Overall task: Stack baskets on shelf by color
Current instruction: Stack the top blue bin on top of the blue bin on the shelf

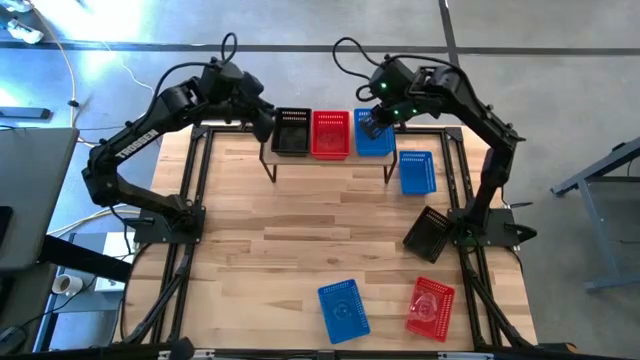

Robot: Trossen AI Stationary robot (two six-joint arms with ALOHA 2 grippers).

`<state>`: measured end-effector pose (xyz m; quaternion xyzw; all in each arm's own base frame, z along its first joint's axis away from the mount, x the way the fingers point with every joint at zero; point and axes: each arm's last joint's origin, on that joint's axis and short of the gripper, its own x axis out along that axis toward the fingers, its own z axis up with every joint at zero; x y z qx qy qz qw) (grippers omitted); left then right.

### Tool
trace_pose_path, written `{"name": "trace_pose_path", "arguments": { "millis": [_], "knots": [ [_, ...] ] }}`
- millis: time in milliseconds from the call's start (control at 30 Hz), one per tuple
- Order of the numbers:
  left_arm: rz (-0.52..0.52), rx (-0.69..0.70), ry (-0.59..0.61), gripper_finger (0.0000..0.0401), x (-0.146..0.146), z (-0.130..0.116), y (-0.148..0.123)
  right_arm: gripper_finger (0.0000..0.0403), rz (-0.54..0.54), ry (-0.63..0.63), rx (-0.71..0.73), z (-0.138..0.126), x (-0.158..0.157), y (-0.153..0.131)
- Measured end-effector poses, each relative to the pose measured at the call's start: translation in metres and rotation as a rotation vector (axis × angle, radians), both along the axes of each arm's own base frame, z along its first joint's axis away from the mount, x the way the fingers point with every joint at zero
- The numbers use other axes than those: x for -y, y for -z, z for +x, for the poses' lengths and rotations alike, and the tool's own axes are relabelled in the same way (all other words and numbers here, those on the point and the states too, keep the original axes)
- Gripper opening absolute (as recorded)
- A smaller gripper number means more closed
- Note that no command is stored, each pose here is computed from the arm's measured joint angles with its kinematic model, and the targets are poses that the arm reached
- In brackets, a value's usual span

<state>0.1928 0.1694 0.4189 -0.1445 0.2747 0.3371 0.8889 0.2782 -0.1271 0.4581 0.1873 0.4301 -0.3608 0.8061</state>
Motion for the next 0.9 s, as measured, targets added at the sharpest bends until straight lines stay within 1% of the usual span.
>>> {"name": "trace_pose_path", "arguments": {
  "millis": [167, 300, 433, 567, 633, 733, 900],
  "knots": [
    [0.022, -0.026, 0.031, 0.0090, 0.001, 0.001, 0.000, 0.0085, 0.029, 0.017, 0.040, 0.004, -0.015, -0.002],
    [0.020, -0.024, 0.048, 0.0090, 0.002, 0.001, 0.000, 0.0085, 0.054, -0.004, 0.062, 0.011, -0.034, -0.002],
    [0.039, -0.041, 0.072, 0.0090, 0.002, 0.001, 0.001, 0.0085, 0.079, -0.013, 0.086, 0.017, -0.055, -0.002],
    [0.055, -0.064, 0.092, 0.0090, 0.002, 0.001, 0.001, 0.0085, 0.061, -0.017, 0.094, 0.021, -0.075, -0.001],
    [0.059, -0.073, 0.099, 0.0090, 0.002, 0.001, 0.002, 0.0085, 0.054, -0.003, 0.079, 0.022, -0.082, 0.003],
    [0.059, -0.075, 0.099, 0.0090, 0.002, 0.000, 0.002, 0.0085, 0.064, 0.000, 0.031, 0.019, -0.091, 0.015],
    [0.074, -0.088, 0.112, 0.0090, 0.002, 0.000, 0.002, 0.0085, 0.086, 0.084, -0.007, 0.000, -0.103, 0.032]
  ]
}}
